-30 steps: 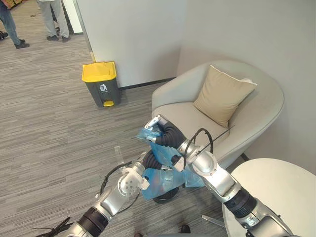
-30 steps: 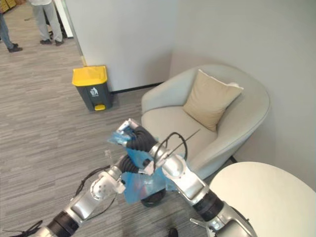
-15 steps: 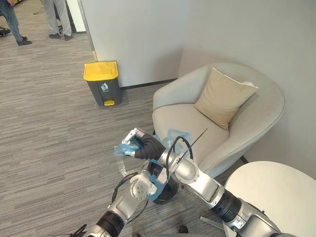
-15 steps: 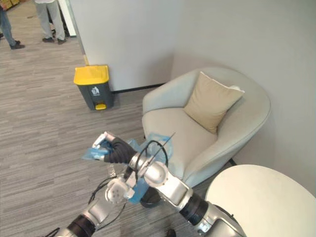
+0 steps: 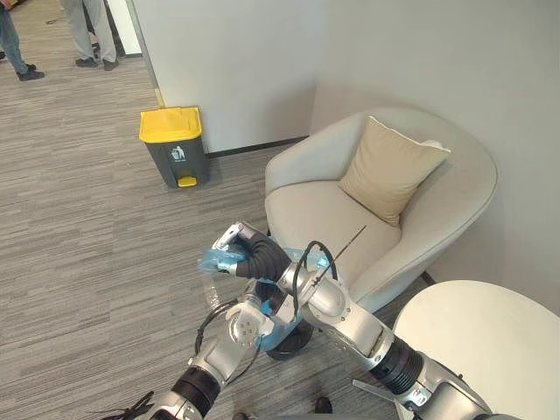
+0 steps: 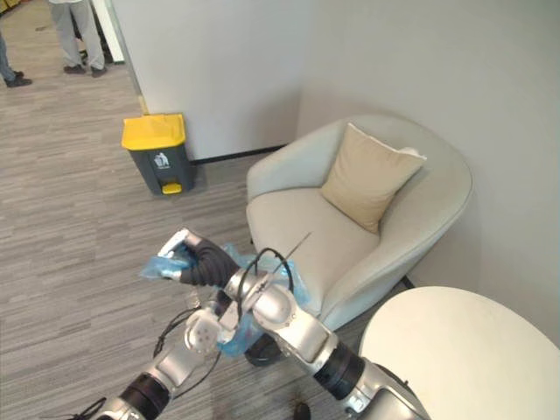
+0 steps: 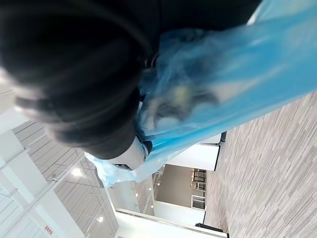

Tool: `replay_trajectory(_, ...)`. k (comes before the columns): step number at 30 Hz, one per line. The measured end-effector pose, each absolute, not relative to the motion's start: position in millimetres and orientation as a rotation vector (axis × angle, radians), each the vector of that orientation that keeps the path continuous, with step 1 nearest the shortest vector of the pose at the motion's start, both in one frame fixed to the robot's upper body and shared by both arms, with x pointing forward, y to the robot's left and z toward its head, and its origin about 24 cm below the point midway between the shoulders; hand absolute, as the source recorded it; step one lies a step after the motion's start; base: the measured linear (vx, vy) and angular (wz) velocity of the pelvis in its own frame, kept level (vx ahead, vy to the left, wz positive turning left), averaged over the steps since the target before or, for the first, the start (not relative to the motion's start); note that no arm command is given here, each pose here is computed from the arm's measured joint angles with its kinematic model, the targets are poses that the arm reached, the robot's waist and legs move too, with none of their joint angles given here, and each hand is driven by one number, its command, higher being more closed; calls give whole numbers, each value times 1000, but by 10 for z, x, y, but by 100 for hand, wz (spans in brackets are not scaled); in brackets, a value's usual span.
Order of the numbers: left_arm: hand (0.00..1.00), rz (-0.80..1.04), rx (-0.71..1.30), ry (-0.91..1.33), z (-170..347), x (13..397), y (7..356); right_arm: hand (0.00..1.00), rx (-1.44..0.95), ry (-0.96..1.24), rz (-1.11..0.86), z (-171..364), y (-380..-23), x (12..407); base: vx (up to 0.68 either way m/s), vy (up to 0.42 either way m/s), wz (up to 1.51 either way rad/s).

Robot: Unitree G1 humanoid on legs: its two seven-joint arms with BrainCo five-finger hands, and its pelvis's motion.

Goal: Gather rubbish on tea table into small bin, then transfer packed bag to large trash can.

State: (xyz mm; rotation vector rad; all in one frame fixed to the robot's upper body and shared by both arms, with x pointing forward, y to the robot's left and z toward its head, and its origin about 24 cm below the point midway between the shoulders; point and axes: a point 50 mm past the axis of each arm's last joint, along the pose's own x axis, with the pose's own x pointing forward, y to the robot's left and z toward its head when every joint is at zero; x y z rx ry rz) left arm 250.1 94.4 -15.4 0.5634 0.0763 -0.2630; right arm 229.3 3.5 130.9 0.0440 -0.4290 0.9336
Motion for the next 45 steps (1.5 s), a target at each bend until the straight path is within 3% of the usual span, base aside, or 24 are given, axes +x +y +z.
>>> replay_trajectory(13,100,-150,449,56,-10,2442,1157,0,-514,-448,653,943,-530,2497,0,0,0)
replay_trajectory(20,100,-94,404,122,-116,2324,1298,0,-702,-476,438,964,-992,2520,0,0,0)
replay_trajectory(25,100,-20,367,213,-273,2159,1474,0,-707,-458,280,931,-1247,2442,0,0,0)
replay_trajectory(29,100,73,309,344,-506,1979,1637,0,-591,-302,155,658,-1395,2336,0,0,0)
replay_trajectory(37,100,275,198,669,-1029,1508,2041,0,-267,249,-24,-356,-1731,2134,0,0,0)
replay_trajectory(45,100,326,148,853,-1294,1203,2099,0,-174,679,-122,-1105,-1949,1659,3,-2,1)
